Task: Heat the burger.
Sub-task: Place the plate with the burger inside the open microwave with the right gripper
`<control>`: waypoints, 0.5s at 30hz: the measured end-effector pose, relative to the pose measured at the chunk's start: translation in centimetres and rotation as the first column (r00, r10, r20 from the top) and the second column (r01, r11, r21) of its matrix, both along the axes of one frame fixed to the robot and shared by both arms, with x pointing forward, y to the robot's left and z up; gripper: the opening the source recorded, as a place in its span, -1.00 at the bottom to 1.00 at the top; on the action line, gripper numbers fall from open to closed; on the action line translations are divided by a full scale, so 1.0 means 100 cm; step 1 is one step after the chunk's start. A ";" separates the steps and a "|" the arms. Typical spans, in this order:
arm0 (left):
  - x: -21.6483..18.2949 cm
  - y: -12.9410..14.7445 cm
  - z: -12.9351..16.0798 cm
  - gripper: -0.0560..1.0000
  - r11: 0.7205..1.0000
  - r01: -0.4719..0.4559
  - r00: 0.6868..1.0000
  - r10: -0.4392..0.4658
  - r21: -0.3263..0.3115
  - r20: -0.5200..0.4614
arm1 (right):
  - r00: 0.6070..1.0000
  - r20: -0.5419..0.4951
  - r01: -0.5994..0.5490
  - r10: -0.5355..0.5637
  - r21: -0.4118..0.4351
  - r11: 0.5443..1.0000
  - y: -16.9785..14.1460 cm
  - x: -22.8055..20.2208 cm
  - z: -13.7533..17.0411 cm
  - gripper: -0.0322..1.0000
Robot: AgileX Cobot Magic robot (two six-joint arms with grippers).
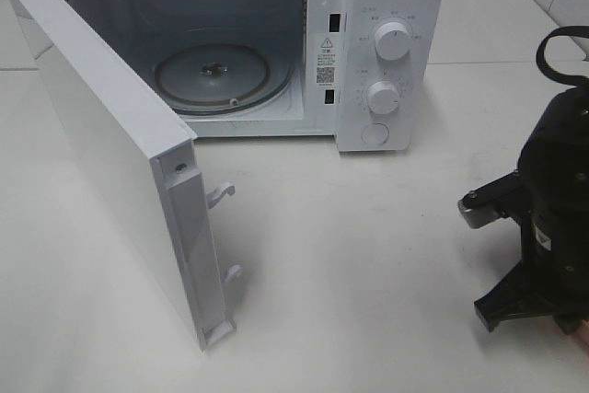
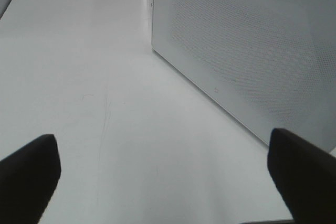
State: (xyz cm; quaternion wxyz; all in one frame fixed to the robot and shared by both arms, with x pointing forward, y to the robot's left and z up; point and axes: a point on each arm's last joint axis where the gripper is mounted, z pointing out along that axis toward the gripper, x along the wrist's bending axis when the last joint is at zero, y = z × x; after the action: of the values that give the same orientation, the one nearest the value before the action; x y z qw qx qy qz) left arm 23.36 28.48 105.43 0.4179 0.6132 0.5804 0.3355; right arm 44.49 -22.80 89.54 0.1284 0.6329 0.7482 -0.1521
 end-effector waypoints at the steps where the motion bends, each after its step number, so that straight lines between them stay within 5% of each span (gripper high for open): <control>1: 0.000 0.000 0.000 0.99 1.000 0.000 1.000 0.000 0.000 0.000 | 1.000 0.000 0.000 0.000 0.000 1.000 0.000 0.000 0.000 -0.88; 15: 0.000 0.000 0.000 0.99 1.000 0.000 1.000 0.000 0.000 0.001 | 0.985 0.057 -0.165 0.165 -0.009 0.986 0.027 -0.020 0.028 -0.88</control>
State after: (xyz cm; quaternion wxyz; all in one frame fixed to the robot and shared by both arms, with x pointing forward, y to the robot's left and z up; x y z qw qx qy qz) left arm 23.36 28.48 105.44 0.4181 0.6129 0.5803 0.3358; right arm 42.49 -20.13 92.29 0.1632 0.5728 0.7936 -0.1243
